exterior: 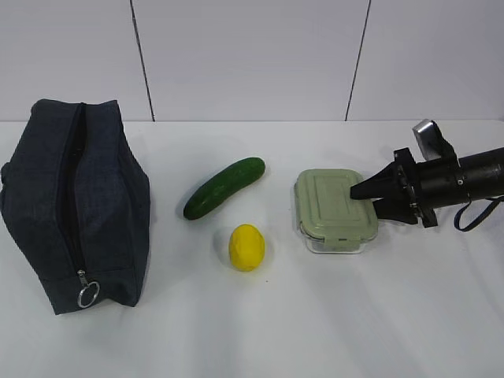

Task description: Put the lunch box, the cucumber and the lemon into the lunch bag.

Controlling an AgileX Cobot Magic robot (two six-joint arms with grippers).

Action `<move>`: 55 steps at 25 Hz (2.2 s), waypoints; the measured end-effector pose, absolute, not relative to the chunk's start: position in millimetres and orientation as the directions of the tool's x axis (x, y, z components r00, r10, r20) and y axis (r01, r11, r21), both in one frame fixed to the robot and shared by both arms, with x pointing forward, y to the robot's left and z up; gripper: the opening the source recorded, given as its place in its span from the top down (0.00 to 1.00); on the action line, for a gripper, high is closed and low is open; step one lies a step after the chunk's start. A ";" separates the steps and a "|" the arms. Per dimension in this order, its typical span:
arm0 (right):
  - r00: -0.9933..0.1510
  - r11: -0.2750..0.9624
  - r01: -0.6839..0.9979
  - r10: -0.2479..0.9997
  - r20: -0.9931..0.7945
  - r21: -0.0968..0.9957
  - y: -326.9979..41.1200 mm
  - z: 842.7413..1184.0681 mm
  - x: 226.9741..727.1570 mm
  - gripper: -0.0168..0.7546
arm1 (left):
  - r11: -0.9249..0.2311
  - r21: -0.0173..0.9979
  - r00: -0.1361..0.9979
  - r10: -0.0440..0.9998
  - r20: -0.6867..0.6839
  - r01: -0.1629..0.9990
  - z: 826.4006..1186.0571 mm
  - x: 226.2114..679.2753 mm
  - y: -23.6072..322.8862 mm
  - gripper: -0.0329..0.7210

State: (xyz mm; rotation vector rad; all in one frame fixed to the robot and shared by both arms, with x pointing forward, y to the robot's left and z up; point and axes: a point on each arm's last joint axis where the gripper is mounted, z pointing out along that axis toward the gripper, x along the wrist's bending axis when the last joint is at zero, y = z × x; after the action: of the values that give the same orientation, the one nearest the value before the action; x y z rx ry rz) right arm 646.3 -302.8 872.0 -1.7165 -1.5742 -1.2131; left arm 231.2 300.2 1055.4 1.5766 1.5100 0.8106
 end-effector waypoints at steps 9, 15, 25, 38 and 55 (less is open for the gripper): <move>-0.057 -0.205 0.962 0.503 0.862 0.183 -302.9 872.8 646.2 0.50 | 0.022 0.873 0.086 0.994 -0.073 0.488 1055.4 231.2 300.2 0.64; -0.058 -0.195 0.963 0.521 0.851 0.185 -303.5 882.8 644.9 0.50 | 0.022 0.873 0.086 0.994 -0.073 0.488 1055.4 231.2 300.2 0.64; -0.074 -0.195 0.958 0.535 0.842 0.209 -302.8 905.9 643.9 0.50 | 0.028 0.893 0.088 0.993 -0.076 0.449 1062.9 229.7 300.4 0.64; -0.116 -0.140 0.964 0.548 0.828 0.227 -284.9 922.7 640.9 0.51 | 0.198 0.795 -0.002 0.971 -0.240 0.573 1137.2 296.8 290.7 0.61; -0.186 -0.139 0.940 0.554 0.811 0.311 -282.0 964.2 635.3 0.51 | 0.322 0.534 0.016 0.845 -0.534 0.781 1095.8 449.3 259.2 0.19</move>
State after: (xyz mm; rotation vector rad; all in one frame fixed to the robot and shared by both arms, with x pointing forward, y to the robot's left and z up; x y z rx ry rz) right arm 635.3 -282.0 964.2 -1.6709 -1.7250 -1.2650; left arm 449.3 259.2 1095.8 1.4601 1.7605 0.0970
